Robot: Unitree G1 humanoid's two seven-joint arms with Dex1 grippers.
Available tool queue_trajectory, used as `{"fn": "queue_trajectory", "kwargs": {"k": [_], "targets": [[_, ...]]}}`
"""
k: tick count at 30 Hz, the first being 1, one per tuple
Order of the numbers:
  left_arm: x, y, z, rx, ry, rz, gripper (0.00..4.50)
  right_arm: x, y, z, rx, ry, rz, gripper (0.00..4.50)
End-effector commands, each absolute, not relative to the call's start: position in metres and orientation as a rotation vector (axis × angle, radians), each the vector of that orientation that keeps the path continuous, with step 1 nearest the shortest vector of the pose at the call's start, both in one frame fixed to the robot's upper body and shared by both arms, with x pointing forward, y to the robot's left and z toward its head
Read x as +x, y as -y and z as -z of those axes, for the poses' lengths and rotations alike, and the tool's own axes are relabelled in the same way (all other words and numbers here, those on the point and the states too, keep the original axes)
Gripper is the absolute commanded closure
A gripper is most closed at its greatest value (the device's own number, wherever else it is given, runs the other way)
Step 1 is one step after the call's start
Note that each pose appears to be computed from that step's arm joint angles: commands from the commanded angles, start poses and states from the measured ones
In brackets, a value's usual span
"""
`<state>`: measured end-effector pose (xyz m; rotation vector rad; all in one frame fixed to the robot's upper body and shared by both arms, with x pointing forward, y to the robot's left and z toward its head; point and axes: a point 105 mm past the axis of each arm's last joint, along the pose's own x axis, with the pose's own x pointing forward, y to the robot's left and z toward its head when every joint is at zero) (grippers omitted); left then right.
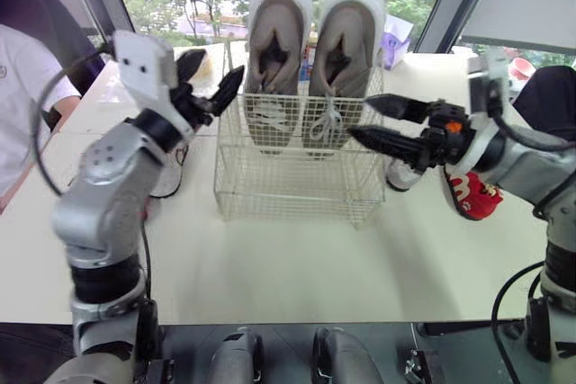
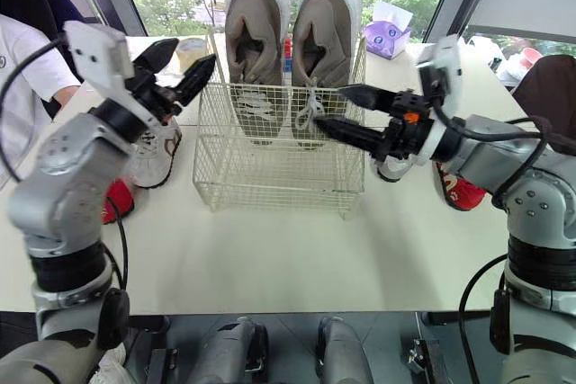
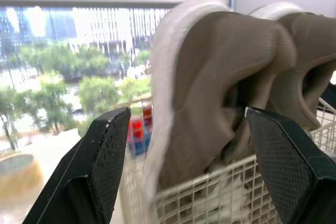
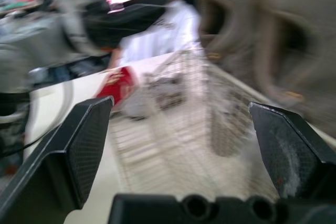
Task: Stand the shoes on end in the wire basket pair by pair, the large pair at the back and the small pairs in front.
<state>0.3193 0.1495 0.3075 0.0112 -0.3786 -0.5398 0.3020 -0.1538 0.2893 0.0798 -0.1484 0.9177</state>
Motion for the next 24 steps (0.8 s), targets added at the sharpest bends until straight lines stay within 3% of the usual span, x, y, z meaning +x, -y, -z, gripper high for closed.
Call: {"fn": "queue_trajectory", "kwargs": {"k": [1,3,6,17,24], "targets": [[0.298,-0.167,-0.29,-0.083,0.306,0.58,0.11,0.32,0.221,-0.294,0.145,0.316,-0.505,0.0],[0.287,-0.161,-0.259,-0.175,0.215,0.616,0.05,0.32,0.244,-0.281,0.166,0.327,-0.358,0.0],[0.274,-0.145,-0.239,-0.208,0.159,0.658,0.05,0.321,0.252,-0.262,0.137,0.284,-0.294,0.0],[0.243,-0.113,-0.23,-0.227,0.15,0.686,0.05,0.341,0.231,-0.171,0.079,0.139,-0.023,0.0],[0.245,-0.119,-0.218,-0.138,0.103,0.649,0.05,0.351,0.225,-0.15,0.077,0.114,0.037,0.0]]}}
